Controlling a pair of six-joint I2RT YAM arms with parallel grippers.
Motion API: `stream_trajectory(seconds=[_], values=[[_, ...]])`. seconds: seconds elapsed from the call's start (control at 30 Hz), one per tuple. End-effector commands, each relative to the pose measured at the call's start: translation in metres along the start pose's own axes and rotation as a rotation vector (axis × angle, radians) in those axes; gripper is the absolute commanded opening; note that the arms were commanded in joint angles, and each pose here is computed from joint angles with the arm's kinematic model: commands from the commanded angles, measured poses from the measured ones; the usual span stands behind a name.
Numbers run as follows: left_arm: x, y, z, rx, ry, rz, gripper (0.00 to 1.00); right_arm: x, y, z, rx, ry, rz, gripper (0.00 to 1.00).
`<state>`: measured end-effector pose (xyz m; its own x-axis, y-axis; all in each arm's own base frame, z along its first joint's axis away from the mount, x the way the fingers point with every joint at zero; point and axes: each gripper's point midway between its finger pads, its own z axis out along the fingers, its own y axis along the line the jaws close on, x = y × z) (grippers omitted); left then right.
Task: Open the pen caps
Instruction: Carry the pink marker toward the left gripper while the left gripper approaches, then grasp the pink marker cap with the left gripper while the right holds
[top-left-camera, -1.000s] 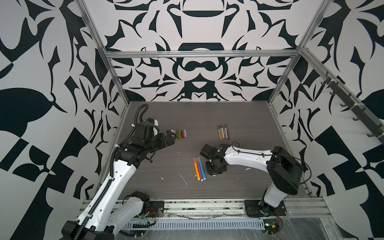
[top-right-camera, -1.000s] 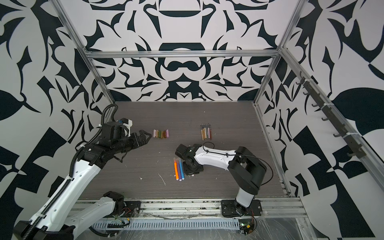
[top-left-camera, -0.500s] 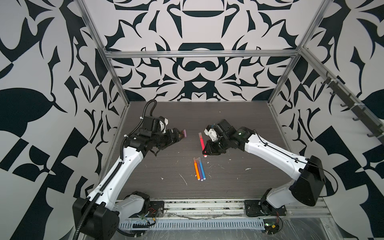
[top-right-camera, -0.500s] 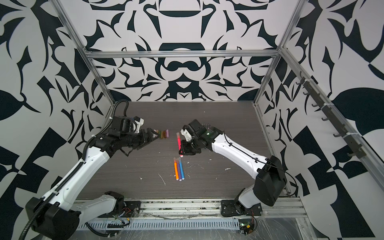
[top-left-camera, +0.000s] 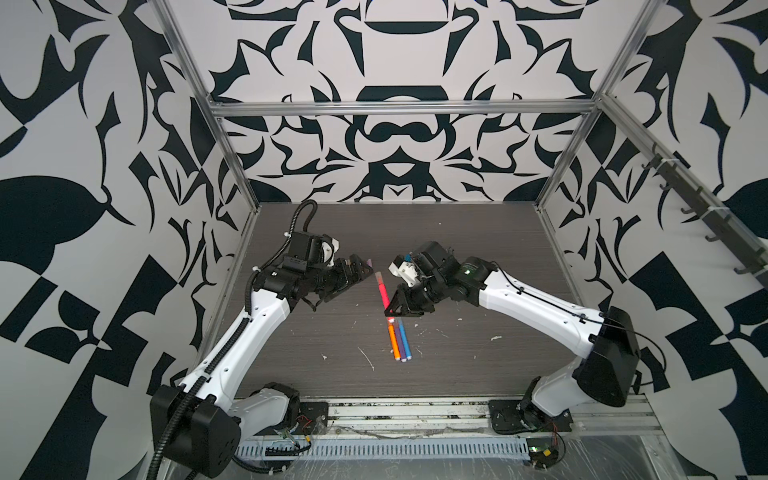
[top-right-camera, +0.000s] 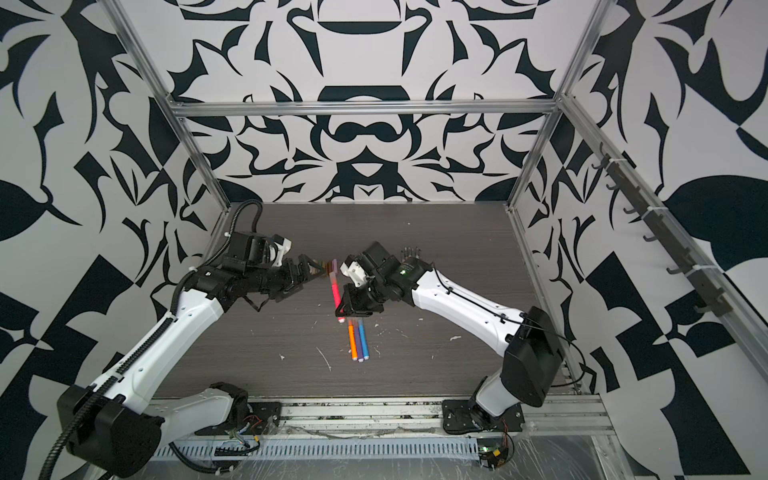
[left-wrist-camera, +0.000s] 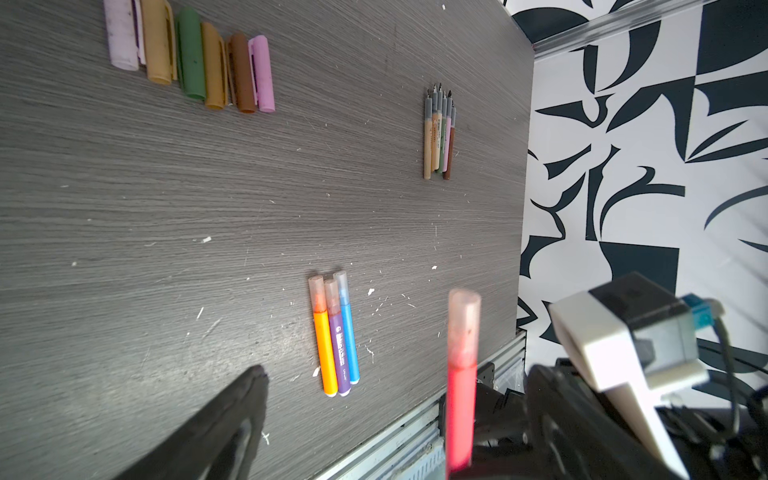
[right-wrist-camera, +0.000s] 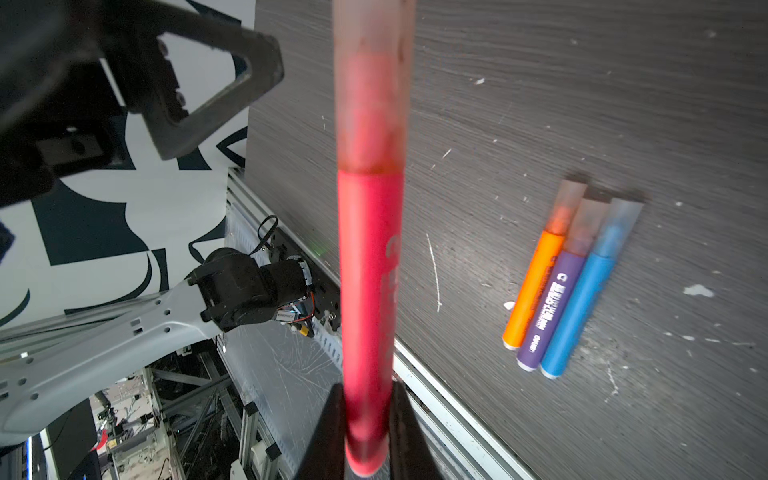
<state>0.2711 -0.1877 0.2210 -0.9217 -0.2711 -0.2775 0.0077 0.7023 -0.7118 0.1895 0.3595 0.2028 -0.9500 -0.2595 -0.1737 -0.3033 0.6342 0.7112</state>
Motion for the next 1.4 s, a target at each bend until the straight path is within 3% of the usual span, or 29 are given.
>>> stream_trajectory(seconds=[0.0, 0.13, 0.33, 0.63, 0.9, 1.03, 1.37], values=[[-0.004, -0.015, -0.005, 0.042, -0.002, 0.012, 1.0, -0.008, 0.03, -0.007, -0.071, -0.026, -0.045, 0.0], [-0.001, -0.018, -0.002, 0.064, 0.024, 0.004, 0.93, -0.008, 0.038, -0.003, -0.084, -0.018, -0.052, 0.0], [0.004, -0.02, 0.007, 0.1, 0.066, -0.033, 0.69, -0.011, 0.046, -0.002, -0.093, -0.026, -0.063, 0.0], [0.005, -0.019, 0.009, 0.103, 0.071, -0.051, 0.63, -0.009, 0.052, -0.003, -0.104, -0.027, -0.072, 0.0], [0.004, -0.02, 0.01, 0.108, 0.07, -0.056, 0.4, -0.009, 0.053, -0.003, -0.108, -0.024, -0.075, 0.0], [0.004, -0.02, 0.012, 0.113, 0.079, -0.058, 0.34, -0.009, 0.054, -0.003, -0.11, -0.026, -0.077, 0.0], [0.004, -0.021, 0.014, 0.118, 0.087, -0.058, 0.29, -0.011, 0.056, -0.003, -0.111, -0.031, -0.081, 0.0]])
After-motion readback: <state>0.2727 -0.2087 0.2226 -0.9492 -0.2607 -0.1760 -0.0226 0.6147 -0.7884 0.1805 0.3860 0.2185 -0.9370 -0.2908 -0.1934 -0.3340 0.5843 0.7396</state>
